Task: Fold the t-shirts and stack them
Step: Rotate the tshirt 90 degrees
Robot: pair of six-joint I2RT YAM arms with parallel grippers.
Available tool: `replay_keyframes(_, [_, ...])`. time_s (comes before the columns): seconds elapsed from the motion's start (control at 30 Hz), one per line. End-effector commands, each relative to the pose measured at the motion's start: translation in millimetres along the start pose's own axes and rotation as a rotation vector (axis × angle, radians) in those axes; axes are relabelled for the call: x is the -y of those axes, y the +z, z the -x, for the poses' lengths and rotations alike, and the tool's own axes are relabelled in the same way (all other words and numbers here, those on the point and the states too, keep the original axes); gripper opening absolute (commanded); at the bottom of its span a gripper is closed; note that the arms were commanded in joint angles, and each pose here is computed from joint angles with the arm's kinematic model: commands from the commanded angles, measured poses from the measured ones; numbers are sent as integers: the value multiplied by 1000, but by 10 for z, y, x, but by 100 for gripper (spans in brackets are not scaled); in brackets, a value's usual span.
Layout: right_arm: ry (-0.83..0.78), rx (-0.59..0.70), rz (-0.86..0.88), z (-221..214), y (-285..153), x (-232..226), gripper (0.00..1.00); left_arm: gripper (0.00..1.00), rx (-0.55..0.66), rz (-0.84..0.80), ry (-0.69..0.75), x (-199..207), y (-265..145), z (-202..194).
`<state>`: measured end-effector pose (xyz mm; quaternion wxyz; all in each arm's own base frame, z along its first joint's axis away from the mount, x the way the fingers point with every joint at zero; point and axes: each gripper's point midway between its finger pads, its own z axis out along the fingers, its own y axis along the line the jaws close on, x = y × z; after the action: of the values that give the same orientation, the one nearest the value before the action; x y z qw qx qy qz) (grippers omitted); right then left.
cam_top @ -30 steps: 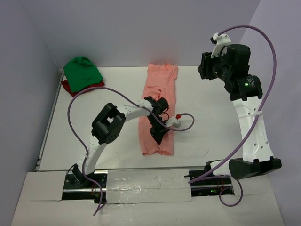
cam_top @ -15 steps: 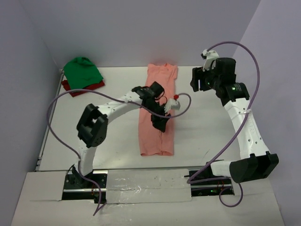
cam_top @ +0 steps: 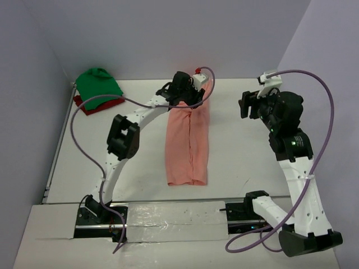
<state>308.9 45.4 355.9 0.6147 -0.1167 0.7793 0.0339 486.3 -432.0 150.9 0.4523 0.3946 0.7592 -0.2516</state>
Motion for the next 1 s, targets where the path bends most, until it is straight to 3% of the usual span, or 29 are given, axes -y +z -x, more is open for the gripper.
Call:
replay_keyframes(0.0, [-18, 57, -47, 109, -22, 99, 73, 54, -10, 126, -70, -409, 221, -55])
replay_keyframes(0.03, [-20, 58, -41, 106, -29, 88, 73, 53, -48, 148, -105, -511, 367, -296])
replay_keyframes(0.07, [-20, 60, -31, 104, -59, 68, 73, 53, -25, 167, -113, -604, 362, -201])
replay_keyframes(0.17, [-22, 67, -24, 105, -98, 55, 73, 52, -37, 269, -188, -921, 397, -437])
replay_keyframes(0.33, [-15, 70, 7, 112, -132, -2, 74, 51, 33, 397, -272, -1365, 323, -492])
replay_keyframes(0.37, [-16, 65, 9, 107, -133, -6, 74, 51, 68, 410, -279, -1481, 270, -320])
replay_keyframes(0.4, [-17, 63, 3, 107, -134, 7, 74, 50, 61, 411, -301, -1494, 295, -329])
replay_keyframes(0.43, [-14, 67, -3, 134, -145, 18, 74, 50, -29, 412, -329, -1495, 375, -659])
replay_keyframes(0.53, [-21, 67, -23, 184, -192, 58, 74, 50, -60, 414, -373, -1540, 287, -751])
replay_keyframes(0.57, [-20, 67, -28, 193, -209, 65, 74, 50, -120, 416, -396, -1538, 275, -1020])
replay_keyframes(0.67, [-16, 74, -20, 243, -251, 46, 74, 49, -183, 419, -443, -1580, 163, -1235])
replay_keyframes(0.97, [-7, 71, 6, 259, -265, 3, 74, 47, -203, 408, -452, -1589, 86, -1315])
